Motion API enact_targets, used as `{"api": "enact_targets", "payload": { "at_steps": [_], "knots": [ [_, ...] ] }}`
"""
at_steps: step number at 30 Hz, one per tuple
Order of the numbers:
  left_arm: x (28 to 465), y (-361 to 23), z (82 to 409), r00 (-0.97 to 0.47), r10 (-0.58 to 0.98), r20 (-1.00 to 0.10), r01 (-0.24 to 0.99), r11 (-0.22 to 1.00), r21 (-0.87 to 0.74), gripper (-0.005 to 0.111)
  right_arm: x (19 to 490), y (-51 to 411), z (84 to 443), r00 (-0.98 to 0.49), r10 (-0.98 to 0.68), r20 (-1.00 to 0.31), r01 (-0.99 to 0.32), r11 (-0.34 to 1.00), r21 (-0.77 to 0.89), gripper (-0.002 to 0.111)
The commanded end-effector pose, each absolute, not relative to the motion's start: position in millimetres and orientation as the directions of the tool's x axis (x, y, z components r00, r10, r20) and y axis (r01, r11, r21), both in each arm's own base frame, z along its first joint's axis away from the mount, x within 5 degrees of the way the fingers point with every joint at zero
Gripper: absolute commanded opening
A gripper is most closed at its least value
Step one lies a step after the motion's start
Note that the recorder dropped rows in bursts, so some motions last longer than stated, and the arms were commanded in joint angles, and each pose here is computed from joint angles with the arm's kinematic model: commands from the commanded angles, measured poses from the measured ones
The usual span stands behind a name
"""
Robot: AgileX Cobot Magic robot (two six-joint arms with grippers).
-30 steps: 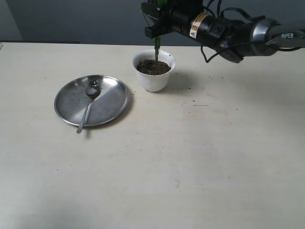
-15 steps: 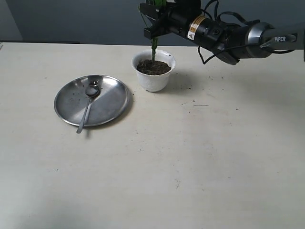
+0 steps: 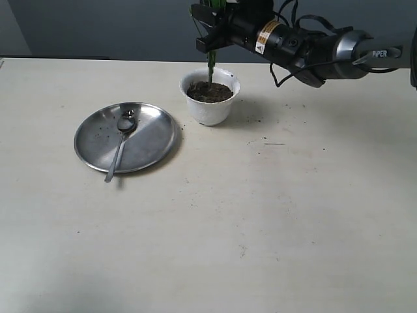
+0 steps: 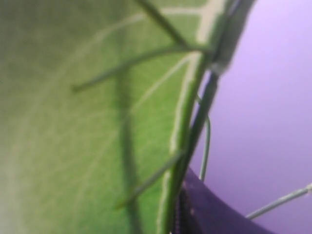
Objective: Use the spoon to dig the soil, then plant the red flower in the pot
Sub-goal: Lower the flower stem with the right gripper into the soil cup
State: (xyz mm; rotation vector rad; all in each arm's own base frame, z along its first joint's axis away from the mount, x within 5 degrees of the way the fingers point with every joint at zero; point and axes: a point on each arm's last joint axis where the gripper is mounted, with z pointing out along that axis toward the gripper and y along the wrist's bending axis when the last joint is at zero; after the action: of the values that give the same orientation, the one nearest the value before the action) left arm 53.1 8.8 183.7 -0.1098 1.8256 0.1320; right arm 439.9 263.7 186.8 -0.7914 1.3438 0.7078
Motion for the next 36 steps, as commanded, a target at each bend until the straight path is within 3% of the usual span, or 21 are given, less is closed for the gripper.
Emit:
{"api": "enact_targets", "payload": {
  "at_steps": [1, 22, 36],
  "knots": [
    [52.9, 9.0, 183.0, -0.247, -0.001, -0.969, -0.147, 0.989, 0.037, 0.0, 441.1, 265.2, 172.2, 0.082, 0.012, -0.997, -0.834, 0.548, -0.062, -0.001],
    [52.9, 9.0, 183.0, -0.247, -0.001, -0.969, -0.147, 0.989, 0.037, 0.0, 438.9, 267.9, 110.6, -0.09, -0.111, -0.99, -0.862, 0.506, 0.022, -0.001],
    [52.9, 9.0, 183.0, -0.247, -0.001, -0.969, -0.147, 0.989, 0.037, 0.0, 440.7, 264.1, 109.9, -0.129, -0.206, -0.97, -0.847, 0.532, -0.001, -0.001]
  ]
}}
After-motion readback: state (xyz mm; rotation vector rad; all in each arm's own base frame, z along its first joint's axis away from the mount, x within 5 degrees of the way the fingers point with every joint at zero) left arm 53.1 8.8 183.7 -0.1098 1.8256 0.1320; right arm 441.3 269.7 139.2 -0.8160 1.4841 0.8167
